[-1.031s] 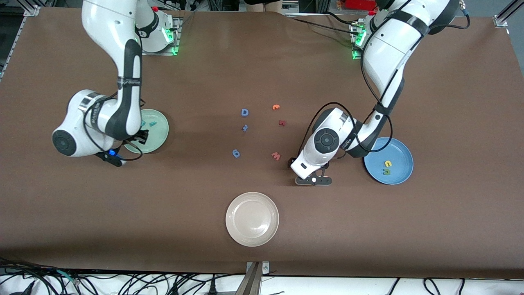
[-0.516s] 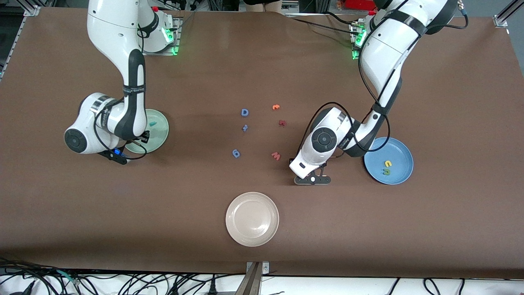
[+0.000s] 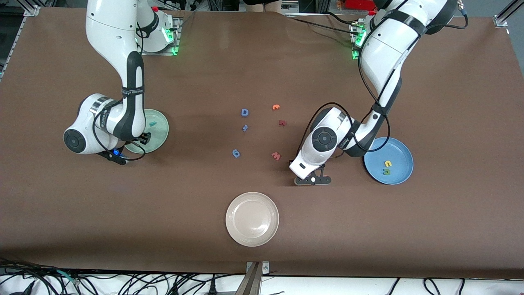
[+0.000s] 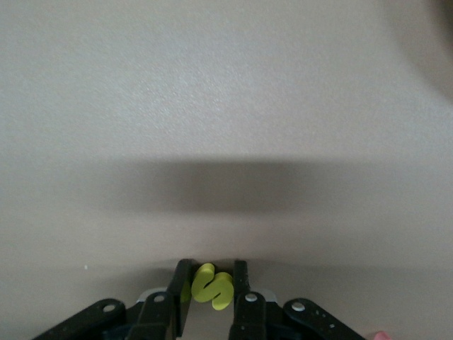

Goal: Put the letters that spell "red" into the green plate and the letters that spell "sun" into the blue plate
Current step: 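Release the orange e on the green plate while the left gripper places yellow s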

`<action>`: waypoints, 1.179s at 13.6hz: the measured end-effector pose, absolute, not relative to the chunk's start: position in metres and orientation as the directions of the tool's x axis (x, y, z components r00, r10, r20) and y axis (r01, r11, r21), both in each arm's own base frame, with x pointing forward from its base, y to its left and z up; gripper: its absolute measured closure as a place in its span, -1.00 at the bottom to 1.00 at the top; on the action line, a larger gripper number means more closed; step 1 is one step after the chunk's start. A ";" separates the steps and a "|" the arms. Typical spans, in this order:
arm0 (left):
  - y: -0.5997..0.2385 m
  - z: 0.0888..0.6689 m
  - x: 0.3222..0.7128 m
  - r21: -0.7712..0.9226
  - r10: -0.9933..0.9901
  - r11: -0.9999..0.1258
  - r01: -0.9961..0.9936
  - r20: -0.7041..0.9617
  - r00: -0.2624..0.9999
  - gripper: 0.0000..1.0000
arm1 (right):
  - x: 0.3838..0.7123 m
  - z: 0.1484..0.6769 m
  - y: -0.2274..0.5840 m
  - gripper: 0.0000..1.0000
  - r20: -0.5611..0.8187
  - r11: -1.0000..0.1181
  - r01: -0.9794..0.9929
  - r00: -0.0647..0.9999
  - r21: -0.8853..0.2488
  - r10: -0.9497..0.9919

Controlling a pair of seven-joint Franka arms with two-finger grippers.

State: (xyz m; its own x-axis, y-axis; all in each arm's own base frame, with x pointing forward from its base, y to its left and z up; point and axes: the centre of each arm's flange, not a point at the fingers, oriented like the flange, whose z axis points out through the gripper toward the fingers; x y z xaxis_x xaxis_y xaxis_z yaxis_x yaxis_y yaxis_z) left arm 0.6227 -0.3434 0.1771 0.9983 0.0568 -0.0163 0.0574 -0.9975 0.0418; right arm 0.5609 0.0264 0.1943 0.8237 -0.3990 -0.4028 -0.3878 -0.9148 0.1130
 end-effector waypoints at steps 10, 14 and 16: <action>-0.182 0.253 0.689 -0.094 0.045 -0.995 0.023 -0.239 0.970 0.44 | 0.606 0.337 0.017 -0.97 -0.442 -0.918 -0.394 0.817 0.040 -0.370; -0.091 0.242 0.694 -0.073 0.007 -0.997 -0.020 -0.341 0.940 0.44 | 0.615 0.408 0.019 -0.97 -0.457 -0.927 -0.375 0.820 0.026 -0.345; -0.067 0.234 0.692 -0.061 -0.020 -0.997 -0.046 -0.373 0.928 0.44 | 0.620 0.434 0.016 -0.97 -0.458 -0.929 -0.368 0.823 0.020 -0.336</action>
State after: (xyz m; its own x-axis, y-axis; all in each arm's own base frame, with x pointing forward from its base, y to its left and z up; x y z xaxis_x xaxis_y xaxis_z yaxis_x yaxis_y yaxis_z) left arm 0.6925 -0.0670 0.2341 0.9276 -0.0199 -0.3731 -0.0460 -0.9971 -0.0613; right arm 0.6198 0.0155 0.4337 0.8231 -0.3360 -0.4577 -0.3684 -0.9295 0.0198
